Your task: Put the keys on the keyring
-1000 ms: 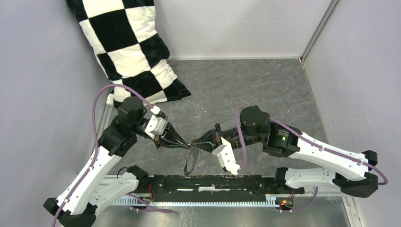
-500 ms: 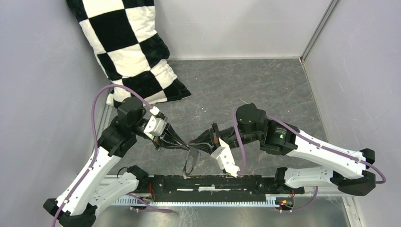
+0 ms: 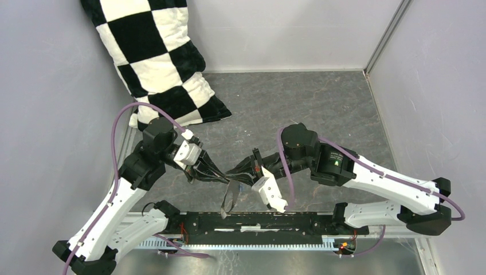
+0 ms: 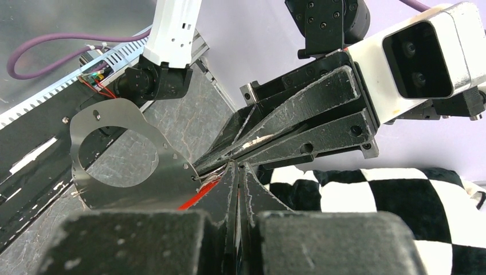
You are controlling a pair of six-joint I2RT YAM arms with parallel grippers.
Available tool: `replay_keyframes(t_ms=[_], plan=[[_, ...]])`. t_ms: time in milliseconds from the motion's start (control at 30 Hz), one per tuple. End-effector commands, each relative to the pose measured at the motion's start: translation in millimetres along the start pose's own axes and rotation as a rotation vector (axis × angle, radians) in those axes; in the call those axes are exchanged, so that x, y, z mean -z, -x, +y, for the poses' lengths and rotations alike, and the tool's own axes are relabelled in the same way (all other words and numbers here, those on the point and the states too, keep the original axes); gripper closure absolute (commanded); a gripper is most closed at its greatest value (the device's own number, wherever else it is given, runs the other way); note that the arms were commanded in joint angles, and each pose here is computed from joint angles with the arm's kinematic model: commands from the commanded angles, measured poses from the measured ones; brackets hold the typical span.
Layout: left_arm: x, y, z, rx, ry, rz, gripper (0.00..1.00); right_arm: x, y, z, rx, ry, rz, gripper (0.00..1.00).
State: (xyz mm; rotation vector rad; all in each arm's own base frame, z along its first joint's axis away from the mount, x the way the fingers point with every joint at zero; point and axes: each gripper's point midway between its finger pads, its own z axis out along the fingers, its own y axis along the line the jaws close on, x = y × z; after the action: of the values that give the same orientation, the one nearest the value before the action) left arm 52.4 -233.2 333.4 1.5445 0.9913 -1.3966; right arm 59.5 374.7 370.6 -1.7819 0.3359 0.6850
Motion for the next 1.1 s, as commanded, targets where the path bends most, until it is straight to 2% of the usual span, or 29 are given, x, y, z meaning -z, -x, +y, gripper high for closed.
replay_keyframes(t_ms=[0,200,333,633,1067], plan=[[-0.6,13.8,0.7,-0.105,-0.019,-0.019,0.98,-8.1,3.7,-10.3,0.043,-0.016,-0.03,1.0],[-0.4,15.0,2.9,-0.119,-0.011,-0.018,0.98,-17.9,-5.4,-5.6,-0.005,0.001,-0.025,0.99],[0.0,15.9,2.3,-0.125,-0.008,-0.018,0.98,-20.1,-10.2,-7.1,-0.046,-0.011,-0.009,0.9],[0.7,18.1,2.1,-0.145,0.001,-0.017,0.98,-16.8,-12.0,-6.1,-0.086,-0.028,0.007,0.8],[1.6,25.3,0.0,-0.171,0.001,-0.022,0.98,-12.6,-25.0,-17.7,-0.141,-0.049,0.115,0.69]])
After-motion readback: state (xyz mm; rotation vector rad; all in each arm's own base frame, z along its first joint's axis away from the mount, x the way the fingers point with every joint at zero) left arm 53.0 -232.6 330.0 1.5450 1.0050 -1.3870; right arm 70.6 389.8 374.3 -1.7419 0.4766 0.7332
